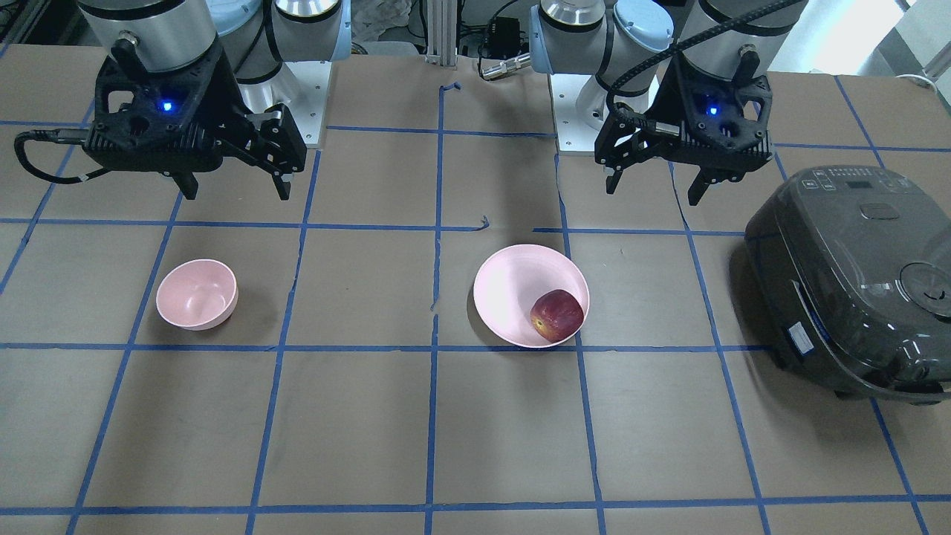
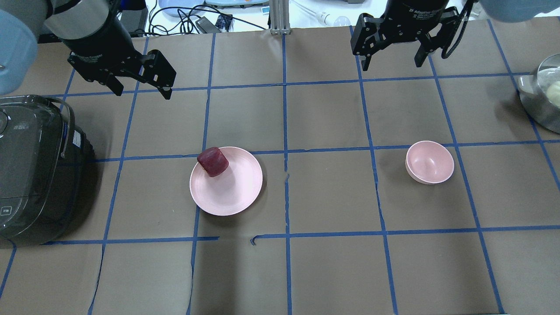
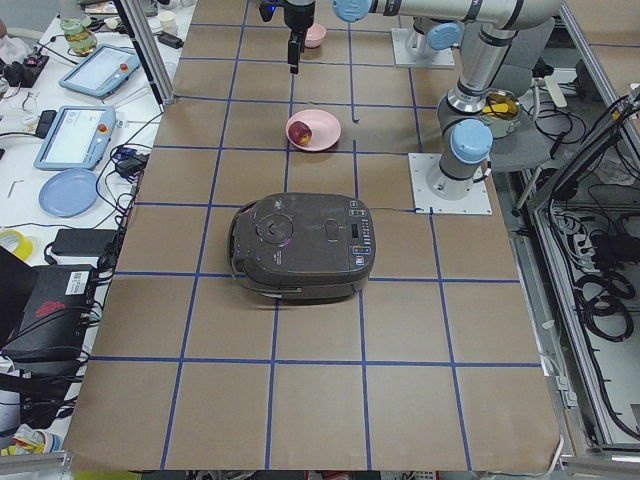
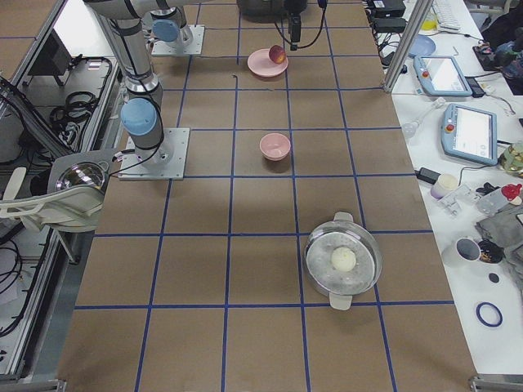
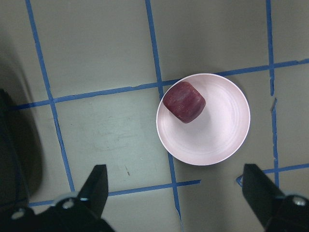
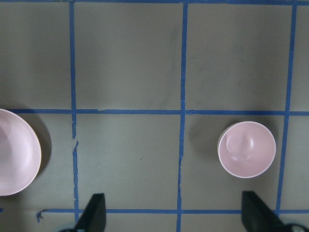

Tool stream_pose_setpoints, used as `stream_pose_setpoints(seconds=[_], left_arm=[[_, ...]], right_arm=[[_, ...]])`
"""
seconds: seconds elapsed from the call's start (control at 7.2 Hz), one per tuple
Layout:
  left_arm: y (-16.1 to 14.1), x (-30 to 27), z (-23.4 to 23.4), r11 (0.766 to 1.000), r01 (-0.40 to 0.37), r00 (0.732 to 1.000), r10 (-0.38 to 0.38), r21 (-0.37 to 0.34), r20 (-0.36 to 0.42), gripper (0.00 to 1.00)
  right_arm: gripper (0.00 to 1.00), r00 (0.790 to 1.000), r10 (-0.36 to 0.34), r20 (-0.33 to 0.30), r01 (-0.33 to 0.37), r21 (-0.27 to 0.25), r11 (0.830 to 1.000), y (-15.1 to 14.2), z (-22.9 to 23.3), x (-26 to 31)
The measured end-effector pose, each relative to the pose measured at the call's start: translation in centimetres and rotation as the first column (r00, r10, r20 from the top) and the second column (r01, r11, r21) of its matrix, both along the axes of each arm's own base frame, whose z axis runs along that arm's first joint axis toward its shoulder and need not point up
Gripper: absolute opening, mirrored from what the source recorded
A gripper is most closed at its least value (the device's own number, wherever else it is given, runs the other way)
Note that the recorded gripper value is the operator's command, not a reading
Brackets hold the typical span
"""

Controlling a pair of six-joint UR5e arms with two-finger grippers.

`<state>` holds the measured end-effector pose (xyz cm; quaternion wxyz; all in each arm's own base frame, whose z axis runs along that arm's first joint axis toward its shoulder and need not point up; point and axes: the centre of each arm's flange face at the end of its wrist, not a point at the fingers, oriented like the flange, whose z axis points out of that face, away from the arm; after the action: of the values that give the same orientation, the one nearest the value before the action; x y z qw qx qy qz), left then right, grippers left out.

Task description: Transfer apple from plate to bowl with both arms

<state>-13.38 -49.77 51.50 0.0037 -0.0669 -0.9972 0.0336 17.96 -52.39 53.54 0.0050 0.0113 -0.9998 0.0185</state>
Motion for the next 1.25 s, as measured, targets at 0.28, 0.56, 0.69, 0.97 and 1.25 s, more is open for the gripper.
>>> stream_pose_setpoints(seconds=[0.28, 0.56, 0.69, 0.97, 1.25], left_arm=[[0.01, -0.02, 0.04, 1.0, 0.0, 1.0, 0.0, -0.001, -0.002, 1.0], [0.0, 0.02, 0.05, 1.0, -0.016, 1.0, 0.016, -0.002, 0.001, 1.0], [-0.03, 0.02, 0.02, 1.0, -0.024, 1.0, 0.024, -0.002, 0.0, 1.0], [-0.06, -0.02, 0.01, 1.0, -0.029, 1.0, 0.029, -0.002, -0.004, 1.0], [-0.08, -0.03, -0.02, 1.0, -0.031, 1.0, 0.031, -0.004, -0.005, 1.0]], right_arm=[[1.0, 1.0, 0.0, -0.001, 0.0, 0.001, 1.0, -0.01, -0.04, 0.0], [1.0, 1.0, 0.0, 0.0, 0.0, 0.002, 1.0, -0.02, -0.06, 0.0], [1.0, 1.0, 0.0, -0.001, 0.0, 0.002, 1.0, -0.01, -0.05, -0.01], [1.0, 1.0, 0.0, -0.002, 0.0, 0.001, 1.0, 0.01, -0.03, -0.02], [1.0, 1.0, 0.0, -0.004, 0.0, 0.003, 1.0, 0.02, -0.08, -0.04]])
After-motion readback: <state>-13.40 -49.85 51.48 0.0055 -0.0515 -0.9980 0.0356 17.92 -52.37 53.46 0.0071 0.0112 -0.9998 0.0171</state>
